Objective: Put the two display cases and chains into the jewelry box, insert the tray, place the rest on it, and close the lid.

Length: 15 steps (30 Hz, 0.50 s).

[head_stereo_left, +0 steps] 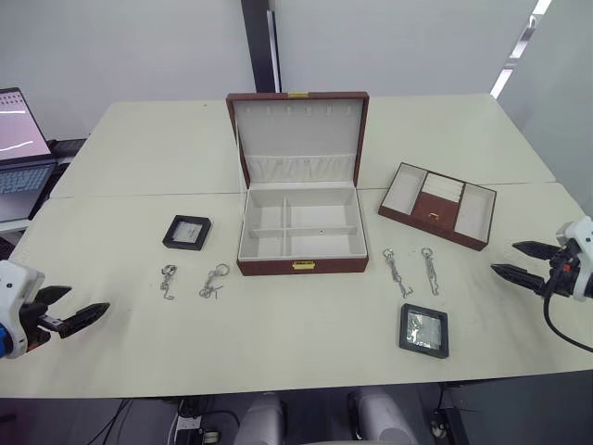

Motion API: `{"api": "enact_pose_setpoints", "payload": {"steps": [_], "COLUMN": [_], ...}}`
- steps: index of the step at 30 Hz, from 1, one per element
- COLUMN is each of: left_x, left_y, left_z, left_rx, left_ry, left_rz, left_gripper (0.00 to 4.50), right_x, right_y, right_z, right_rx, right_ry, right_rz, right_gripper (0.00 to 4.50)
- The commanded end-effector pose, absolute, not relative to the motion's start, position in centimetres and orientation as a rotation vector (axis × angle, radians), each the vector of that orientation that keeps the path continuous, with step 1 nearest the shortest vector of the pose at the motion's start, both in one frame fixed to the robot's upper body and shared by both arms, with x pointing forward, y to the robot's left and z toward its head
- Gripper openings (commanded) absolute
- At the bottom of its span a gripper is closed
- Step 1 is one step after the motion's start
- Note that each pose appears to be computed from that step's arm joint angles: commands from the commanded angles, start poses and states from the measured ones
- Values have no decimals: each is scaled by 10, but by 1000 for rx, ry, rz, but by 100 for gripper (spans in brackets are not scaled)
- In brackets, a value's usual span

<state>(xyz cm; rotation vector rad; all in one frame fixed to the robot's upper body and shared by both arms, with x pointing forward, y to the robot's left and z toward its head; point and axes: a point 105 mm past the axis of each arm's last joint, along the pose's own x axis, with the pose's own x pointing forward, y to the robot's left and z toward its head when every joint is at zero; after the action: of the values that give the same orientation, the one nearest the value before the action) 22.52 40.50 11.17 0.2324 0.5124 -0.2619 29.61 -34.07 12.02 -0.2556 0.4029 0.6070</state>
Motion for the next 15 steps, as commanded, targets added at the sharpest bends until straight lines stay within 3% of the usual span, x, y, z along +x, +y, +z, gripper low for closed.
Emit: {"api": "enact_pose_setpoints", "payload": {"steps": [1,15], "left_x": [223,222], "left_y": [409,407], "left_z": [123,122], "left_rx": [254,246], "left_ry": [469,464], "left_rz": [-237,-231], "left_gripper": [450,450], "right_x": [298,300], "right_y": [-342,-337], "right_z": [127,130], "right_rx": [-283,-277], "right_ry": [378,366], "right_rz": [613,629], "right_gripper": [447,447]}}
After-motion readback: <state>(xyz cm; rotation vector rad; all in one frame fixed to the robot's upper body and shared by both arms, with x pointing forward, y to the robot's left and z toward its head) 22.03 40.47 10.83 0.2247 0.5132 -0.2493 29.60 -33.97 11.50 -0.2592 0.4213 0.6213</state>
